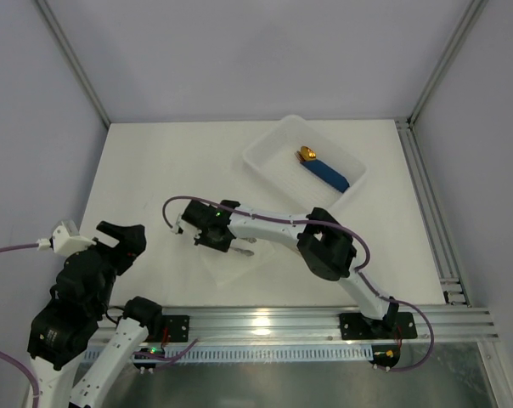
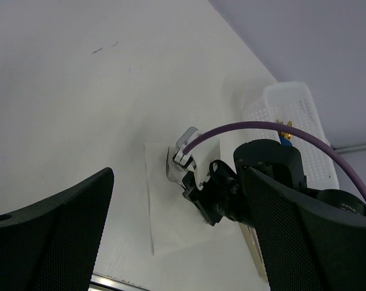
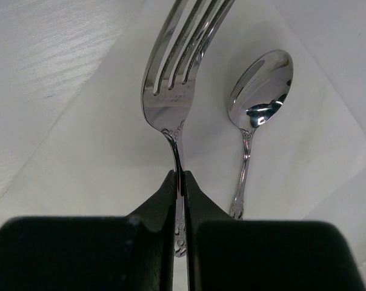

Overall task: Place the utensils on the paper napkin and roll it up
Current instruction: Place the utensils on the napkin.

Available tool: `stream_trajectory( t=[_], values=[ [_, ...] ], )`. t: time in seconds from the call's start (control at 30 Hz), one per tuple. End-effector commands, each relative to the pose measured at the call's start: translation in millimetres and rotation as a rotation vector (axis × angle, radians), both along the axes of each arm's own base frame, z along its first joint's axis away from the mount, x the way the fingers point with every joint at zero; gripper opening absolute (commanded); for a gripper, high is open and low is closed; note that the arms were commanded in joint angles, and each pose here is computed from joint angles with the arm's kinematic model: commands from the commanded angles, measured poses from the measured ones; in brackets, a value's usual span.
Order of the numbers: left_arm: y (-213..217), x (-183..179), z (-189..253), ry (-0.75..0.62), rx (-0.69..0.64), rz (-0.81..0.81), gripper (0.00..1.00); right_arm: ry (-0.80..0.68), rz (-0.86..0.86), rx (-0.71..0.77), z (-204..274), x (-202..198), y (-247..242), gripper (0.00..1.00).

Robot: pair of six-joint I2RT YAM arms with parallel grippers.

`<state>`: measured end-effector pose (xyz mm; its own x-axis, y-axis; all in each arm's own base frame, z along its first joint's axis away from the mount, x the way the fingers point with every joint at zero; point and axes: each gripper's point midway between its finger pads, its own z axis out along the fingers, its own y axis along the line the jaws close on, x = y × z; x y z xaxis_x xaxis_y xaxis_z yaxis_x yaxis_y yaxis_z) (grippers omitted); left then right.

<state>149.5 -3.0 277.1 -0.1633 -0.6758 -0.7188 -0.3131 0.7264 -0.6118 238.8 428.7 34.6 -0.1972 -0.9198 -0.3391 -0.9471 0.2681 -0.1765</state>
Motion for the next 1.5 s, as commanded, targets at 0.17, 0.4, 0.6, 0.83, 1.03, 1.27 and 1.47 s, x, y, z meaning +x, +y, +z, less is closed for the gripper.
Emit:
stream_trajectory(
  t=[0.17,0.4,0.6,0.83,1.03,1.27,1.47],
  values=[
    [4,-1,7,-0.020,0.005,0.016,0.90,-0.036,0.006,0.013,11,5,7,0.05],
    [3,0,6,-0.017,0.003,0.012,0.90,-0.047,0.012,0.016,16,4,10,0.08],
    [2,1,6,-0.015,0.003,0.007,0.90,-0.039,0.016,0.015,14,3,10,0.10],
    [1,1,9,-0.021,0.006,0.004,0.90,-0.030,0.018,-0.001,8,0,7,0.13],
    [2,1,11,-0.027,0.008,0.006,0.90,-0.025,0.025,-0.001,7,-1,7,0.15],
    [4,-1,11,-0.028,0.014,0.011,0.90,-0.021,0.026,-0.004,7,-3,8,0.16],
    [4,-1,12,-0.030,0.015,0.011,0.90,-0.053,-0.007,0.049,32,0,10,0.16]
  ],
)
